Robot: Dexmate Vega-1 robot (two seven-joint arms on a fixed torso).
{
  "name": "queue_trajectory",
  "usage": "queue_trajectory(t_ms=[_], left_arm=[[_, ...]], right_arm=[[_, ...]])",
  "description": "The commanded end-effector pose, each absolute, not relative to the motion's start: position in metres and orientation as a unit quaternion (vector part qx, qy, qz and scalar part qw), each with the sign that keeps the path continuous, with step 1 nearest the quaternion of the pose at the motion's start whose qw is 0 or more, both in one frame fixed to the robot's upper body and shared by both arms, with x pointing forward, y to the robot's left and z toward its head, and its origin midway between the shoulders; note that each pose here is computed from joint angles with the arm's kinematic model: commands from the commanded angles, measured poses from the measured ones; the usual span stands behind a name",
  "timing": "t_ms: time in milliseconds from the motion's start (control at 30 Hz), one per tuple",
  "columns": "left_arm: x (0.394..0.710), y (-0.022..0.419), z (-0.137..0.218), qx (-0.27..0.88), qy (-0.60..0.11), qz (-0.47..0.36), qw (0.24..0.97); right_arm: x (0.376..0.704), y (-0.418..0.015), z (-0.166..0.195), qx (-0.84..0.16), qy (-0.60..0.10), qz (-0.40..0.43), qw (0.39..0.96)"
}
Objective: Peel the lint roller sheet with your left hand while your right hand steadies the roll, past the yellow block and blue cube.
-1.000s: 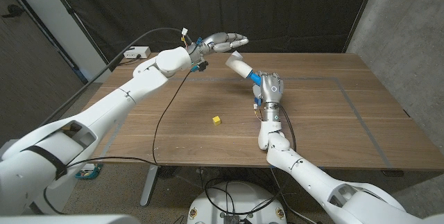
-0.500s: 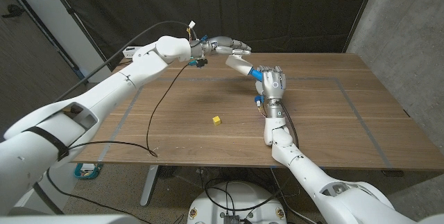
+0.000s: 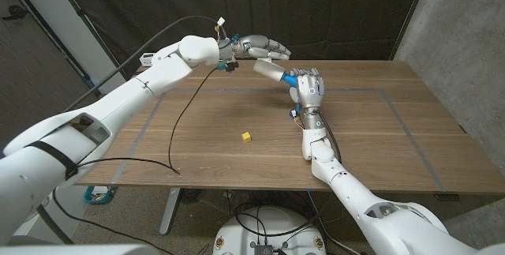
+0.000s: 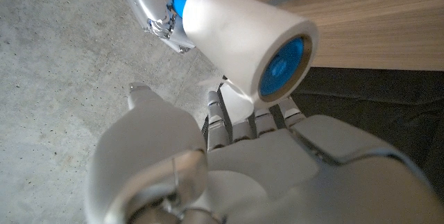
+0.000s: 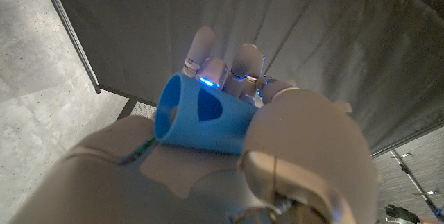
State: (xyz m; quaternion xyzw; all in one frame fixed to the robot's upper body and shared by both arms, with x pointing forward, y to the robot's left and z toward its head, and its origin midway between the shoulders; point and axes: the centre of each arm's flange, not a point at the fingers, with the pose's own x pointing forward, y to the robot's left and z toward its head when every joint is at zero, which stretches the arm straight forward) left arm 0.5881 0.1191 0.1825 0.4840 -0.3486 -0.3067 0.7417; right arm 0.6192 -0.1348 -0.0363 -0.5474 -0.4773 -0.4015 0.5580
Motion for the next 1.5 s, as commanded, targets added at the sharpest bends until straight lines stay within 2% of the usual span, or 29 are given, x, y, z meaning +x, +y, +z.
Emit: queue_trajectory(t_ms=[33,333,533,867,1033,1500], left_arm=[[0.559,0.116,0.216,0.510,-0.375,-0.221,0.742],[0.524,0.086,0.274,0.667,-0.237,-0.171,0.686],[0.514,0.068,0.293,0.715,-0.175,-0.179,0.652],[0.513,0.073,0.314,0.701,-0.159,-0.195,0.668],[0.510,0.071,0.325,0.717,-0.121,-0.195,0.658],[0.505,0.050,0.325,0.768,-0.046,-0.155,0.620]], right_arm=[[0.614,-0.142,-0.031,-0.506,-0.484,-0.393,0.596],[0.615,-0.148,-0.032,-0.483,-0.481,-0.377,0.627],[0.617,-0.149,-0.033,-0.475,-0.481,-0.374,0.636],[0.623,-0.144,-0.036,-0.495,-0.475,-0.374,0.624],[0.622,-0.143,-0.036,-0.493,-0.477,-0.374,0.624],[0.620,-0.143,-0.039,-0.492,-0.480,-0.378,0.620]])
